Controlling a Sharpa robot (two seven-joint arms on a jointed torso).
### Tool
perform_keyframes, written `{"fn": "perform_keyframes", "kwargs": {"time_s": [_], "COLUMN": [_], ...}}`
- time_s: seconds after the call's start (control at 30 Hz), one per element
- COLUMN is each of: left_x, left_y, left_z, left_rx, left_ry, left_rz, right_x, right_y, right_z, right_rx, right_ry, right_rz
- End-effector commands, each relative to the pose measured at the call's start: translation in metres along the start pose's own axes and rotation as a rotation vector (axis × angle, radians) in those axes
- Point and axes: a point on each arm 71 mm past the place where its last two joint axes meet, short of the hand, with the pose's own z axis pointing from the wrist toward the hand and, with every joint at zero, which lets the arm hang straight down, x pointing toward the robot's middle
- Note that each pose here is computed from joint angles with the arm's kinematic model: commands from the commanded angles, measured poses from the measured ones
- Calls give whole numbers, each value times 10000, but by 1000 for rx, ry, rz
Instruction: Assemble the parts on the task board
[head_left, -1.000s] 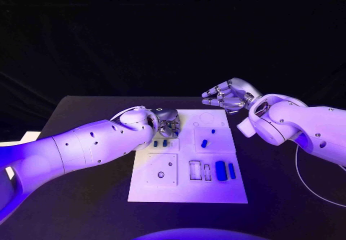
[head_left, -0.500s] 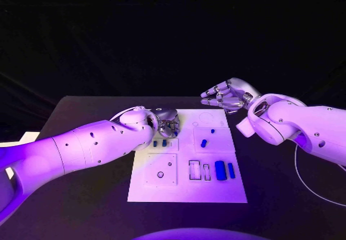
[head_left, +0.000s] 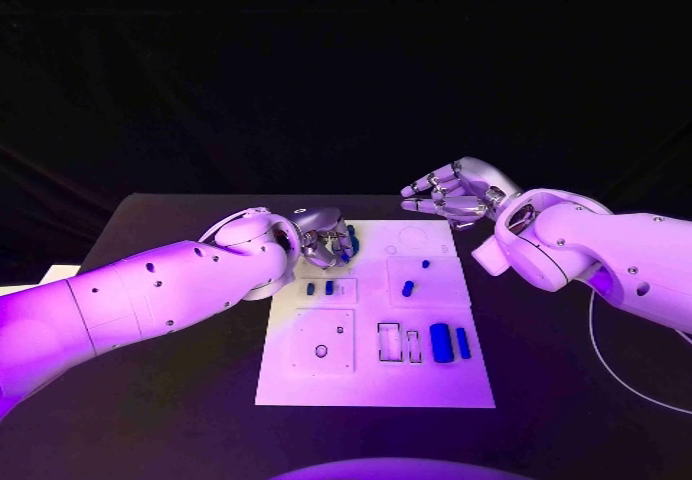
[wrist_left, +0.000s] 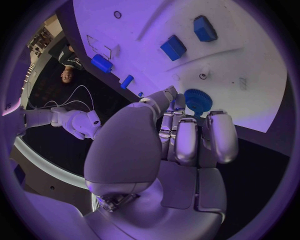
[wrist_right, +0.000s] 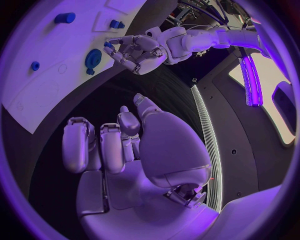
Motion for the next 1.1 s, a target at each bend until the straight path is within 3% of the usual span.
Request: {"fn": "perform_keyframes", "kwargs": {"time_s": [0.03, 0.3, 0.6, 0.83, 1.1], "left_x": [-48, -98, -66, -51, -28], "left_y": [33, 232, 390, 439, 443], "left_z": [-51, -197, -224, -192, -153], "left_rx": [-22, -74, -113, -123, -132], "left_ry": [-2, 47, 93, 89, 98], "left_rz": [-84, -110, -116, -119, -118], "right_x": [15, 2, 6, 8, 12], "right_y": [7, -4, -1, -2, -1], "right_z": [-1, -11, -10, -9, -6], "right_rx": [-9, -5, -6, -3, -4], "right_ry": [15, 15, 16, 17, 19], "right_rz": [-8, -9, -9, -11, -12]}}
